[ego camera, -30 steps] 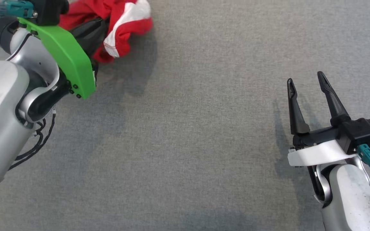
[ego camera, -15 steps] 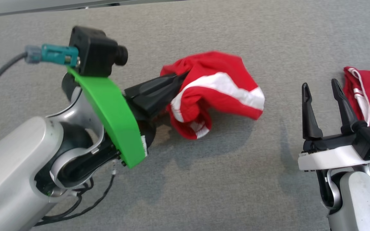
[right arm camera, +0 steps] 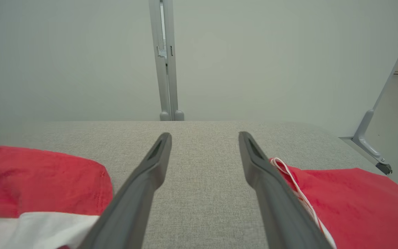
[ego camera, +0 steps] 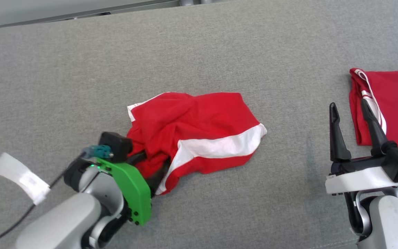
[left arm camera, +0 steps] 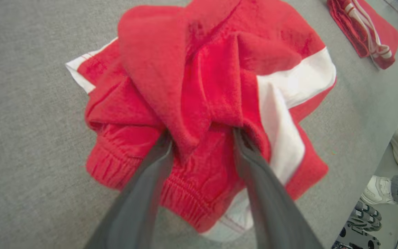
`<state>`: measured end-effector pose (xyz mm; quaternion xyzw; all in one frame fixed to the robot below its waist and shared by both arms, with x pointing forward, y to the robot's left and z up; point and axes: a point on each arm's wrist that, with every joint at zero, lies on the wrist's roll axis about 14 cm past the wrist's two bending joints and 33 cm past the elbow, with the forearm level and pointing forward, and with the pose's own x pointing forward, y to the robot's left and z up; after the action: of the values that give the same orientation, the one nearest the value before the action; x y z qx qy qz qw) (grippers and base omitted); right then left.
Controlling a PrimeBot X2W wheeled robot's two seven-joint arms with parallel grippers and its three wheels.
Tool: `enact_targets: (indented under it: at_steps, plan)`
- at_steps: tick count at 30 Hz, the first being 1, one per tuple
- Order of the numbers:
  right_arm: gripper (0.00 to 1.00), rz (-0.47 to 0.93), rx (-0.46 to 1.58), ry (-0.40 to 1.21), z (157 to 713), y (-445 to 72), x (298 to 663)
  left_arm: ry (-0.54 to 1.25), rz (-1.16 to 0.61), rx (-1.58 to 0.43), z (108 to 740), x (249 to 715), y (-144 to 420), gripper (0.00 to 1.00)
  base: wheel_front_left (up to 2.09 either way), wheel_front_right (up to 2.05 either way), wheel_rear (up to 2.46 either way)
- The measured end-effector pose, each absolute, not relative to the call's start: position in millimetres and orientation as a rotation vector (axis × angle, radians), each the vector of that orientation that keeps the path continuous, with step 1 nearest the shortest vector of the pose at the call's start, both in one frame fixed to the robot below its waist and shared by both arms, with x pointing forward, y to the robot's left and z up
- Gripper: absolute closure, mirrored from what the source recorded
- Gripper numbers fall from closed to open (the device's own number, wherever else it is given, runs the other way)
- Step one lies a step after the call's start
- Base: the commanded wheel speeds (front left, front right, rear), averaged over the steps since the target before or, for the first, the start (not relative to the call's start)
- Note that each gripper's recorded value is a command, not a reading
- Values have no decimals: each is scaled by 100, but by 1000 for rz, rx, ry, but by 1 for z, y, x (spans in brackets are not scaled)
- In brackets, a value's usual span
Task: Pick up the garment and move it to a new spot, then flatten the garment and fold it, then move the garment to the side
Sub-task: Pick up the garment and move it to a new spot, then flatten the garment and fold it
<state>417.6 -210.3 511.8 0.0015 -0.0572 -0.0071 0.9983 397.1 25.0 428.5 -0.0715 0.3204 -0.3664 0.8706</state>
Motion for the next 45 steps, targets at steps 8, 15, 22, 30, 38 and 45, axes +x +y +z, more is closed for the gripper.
enact_targets:
  at_steps: [8,15,22,30,38,45]
  plan:
    - [0,18,-10,-114,511,-199,419,583,-676,-160,430,397,26,0,0,0,0]
    - [0,36,-23,-111,512,-193,413,560,-515,-355,437,375,53,0,0,0,0]
    - [0,55,-30,-104,509,-187,414,613,-386,-491,425,347,74,0,0,0,0]
    - [0,81,-35,-93,502,-178,424,719,-369,-642,398,343,64,0,0,0,0]
    - [0,57,-43,-75,497,-187,424,746,-406,-652,383,349,51,77,0,0,0]
    - [0,33,-41,-70,495,-195,421,750,-450,-700,392,351,42,100,0,0,0]
